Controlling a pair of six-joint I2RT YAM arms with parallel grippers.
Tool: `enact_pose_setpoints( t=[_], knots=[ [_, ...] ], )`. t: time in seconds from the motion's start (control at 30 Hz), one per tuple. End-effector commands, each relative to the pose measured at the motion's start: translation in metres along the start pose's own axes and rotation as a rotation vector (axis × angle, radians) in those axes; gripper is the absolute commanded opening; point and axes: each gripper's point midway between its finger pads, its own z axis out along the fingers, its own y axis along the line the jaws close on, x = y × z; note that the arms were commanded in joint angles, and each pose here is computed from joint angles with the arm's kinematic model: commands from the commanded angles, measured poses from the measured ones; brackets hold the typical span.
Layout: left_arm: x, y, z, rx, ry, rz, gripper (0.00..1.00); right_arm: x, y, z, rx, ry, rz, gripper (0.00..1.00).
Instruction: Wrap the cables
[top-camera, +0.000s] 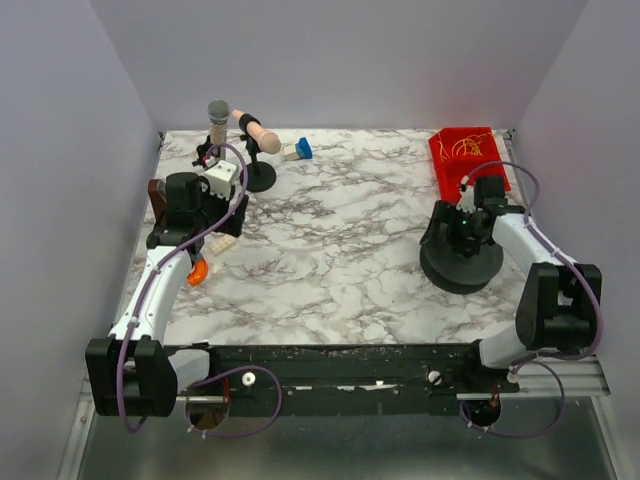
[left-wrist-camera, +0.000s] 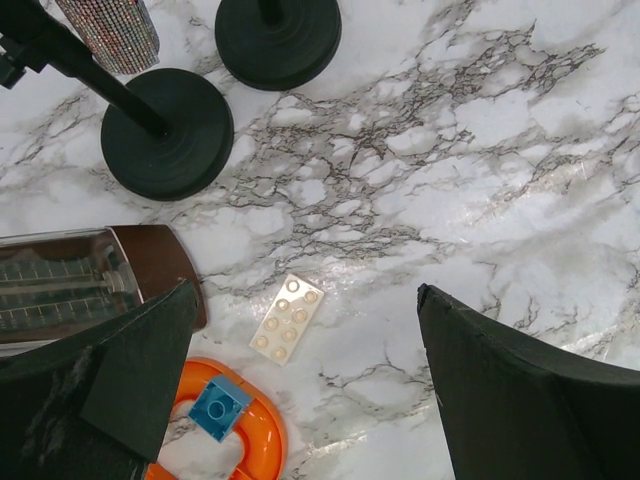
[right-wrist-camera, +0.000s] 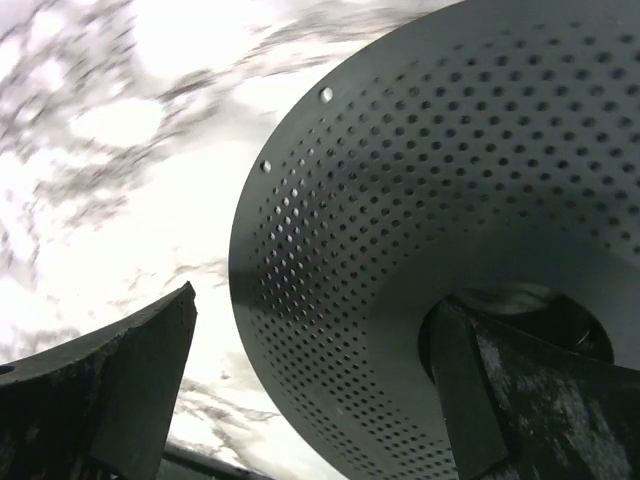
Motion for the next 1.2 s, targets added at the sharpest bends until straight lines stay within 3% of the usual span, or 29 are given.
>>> enact_pose_setpoints(
  t=[0.0,0.23,0.33,0.47,0.63,0.87,1.0,1.17],
  knots=[
    [-0.004,0.008,-0.004,-0.026,0.008,0.005,0.99,0.017,0.083,0.012,-0.27,0.075,-0.124,1.0],
    [-0.007,0.01,-0.011,-0.028,0.009,0.026,0.99,0.021,0.197,0.028,-0.429,0.125,-0.378,1.0],
    [-0.008,0.004,-0.016,0.005,0.018,0.03,0.99,-0.013,0.23,0.01,-0.469,0.044,-0.446,1.0],
    [-0.013,-0.006,-0.021,0.064,0.039,0.022,0.99,-0.077,0.248,-0.037,-0.415,-0.207,-0.576,1.0],
    [-0.026,-0.01,-0.026,0.103,0.055,-0.002,0.99,-0.181,0.231,-0.07,-0.192,-0.498,-0.726,1.0],
    [-0.022,-0.016,-0.033,0.159,0.171,0.001,0.99,-0.355,0.144,-0.063,0.264,-0.768,-0.759,0.98],
    [-0.019,-0.015,-0.04,0.162,0.22,0.005,0.99,-0.401,0.125,-0.038,0.413,-0.867,-0.911,0.98],
    [-0.007,-0.018,-0.039,0.175,0.297,-0.034,0.99,-0.422,0.089,0.02,0.494,-0.872,-0.98,0.94]
  ],
)
